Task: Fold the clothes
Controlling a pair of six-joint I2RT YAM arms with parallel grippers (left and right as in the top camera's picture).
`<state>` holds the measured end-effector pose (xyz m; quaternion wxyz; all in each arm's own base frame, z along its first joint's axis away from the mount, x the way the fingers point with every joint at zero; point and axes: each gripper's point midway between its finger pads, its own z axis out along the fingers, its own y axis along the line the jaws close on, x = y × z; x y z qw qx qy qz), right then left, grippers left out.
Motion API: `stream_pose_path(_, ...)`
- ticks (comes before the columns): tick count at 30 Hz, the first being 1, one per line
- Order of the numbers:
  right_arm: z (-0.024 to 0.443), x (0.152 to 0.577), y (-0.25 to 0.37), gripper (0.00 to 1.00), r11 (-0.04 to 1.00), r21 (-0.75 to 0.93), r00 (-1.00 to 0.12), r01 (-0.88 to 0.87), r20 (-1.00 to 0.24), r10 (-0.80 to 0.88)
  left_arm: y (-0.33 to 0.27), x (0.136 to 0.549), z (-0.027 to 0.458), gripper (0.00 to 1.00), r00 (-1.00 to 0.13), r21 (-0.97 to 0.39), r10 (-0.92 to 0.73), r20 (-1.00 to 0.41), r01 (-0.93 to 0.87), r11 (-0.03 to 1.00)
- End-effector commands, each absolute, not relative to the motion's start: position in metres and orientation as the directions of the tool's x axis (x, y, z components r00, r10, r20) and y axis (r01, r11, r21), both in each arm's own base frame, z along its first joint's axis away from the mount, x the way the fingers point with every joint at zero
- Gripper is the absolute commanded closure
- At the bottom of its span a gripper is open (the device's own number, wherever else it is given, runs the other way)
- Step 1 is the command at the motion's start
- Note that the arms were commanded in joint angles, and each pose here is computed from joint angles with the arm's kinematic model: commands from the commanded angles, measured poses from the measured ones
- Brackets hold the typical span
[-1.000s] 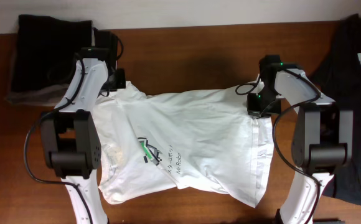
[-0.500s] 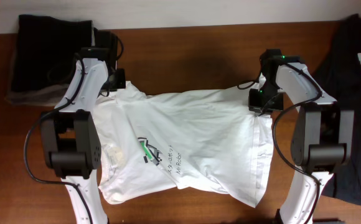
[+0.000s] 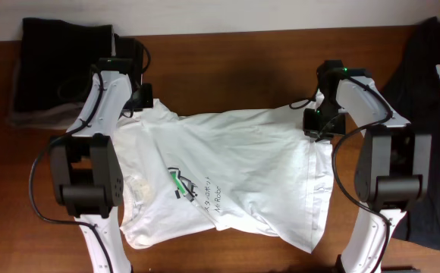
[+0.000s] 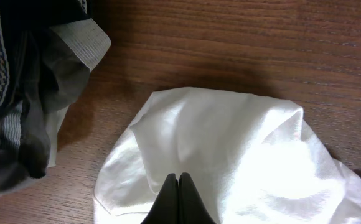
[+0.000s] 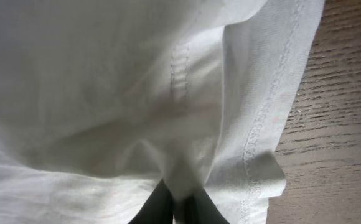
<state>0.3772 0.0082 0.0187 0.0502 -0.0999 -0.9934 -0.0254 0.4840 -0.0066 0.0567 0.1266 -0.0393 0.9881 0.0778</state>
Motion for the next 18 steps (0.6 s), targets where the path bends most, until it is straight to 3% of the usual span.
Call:
stream_pose_path(1, 0.02, 0.382, 0.008, 0.87, 0.978, 0.029, -0.974, 0.207, 0.098, 0.204, -0.009, 0.485, 0.059, 1.0, -0.963, 0.134, -0.064, -0.263, -0.102, 0.986)
stream_pose_path(2, 0.02, 0.382, 0.008, 0.87, 0.975, 0.026, -0.971, 0.221, 0.099, 0.218, -0.009, 0.485, 0.059, 1.0, -0.963, 0.134, -0.064, -0.263, -0.102, 0.986)
stream_pose_path(4, 0.024, 0.383, 0.008, 0.96, 0.974, 0.026, -0.97, 0.225, 0.099, 0.221, -0.009, 0.485, 0.059, 1.0, -0.963, 0.134, -0.064, -0.263, -0.102, 0.986)
stream_pose_path(12, 0.037, 0.39, 0.008, 0.96, 0.974, 0.03, -0.972, 0.224, 0.083, 0.221, -0.009, 0.485, 0.059, 0.99, -0.963, 0.134, -0.064, -0.263, -0.102, 0.986)
stream_pose_path(18, 0.038, 0.387, 0.008, 0.87, 0.974, 0.028, -0.971, 0.225, 0.094, 0.221, -0.009, 0.485, 0.059, 0.99, -0.963, 0.134, -0.064, -0.263, -0.102, 0.986)
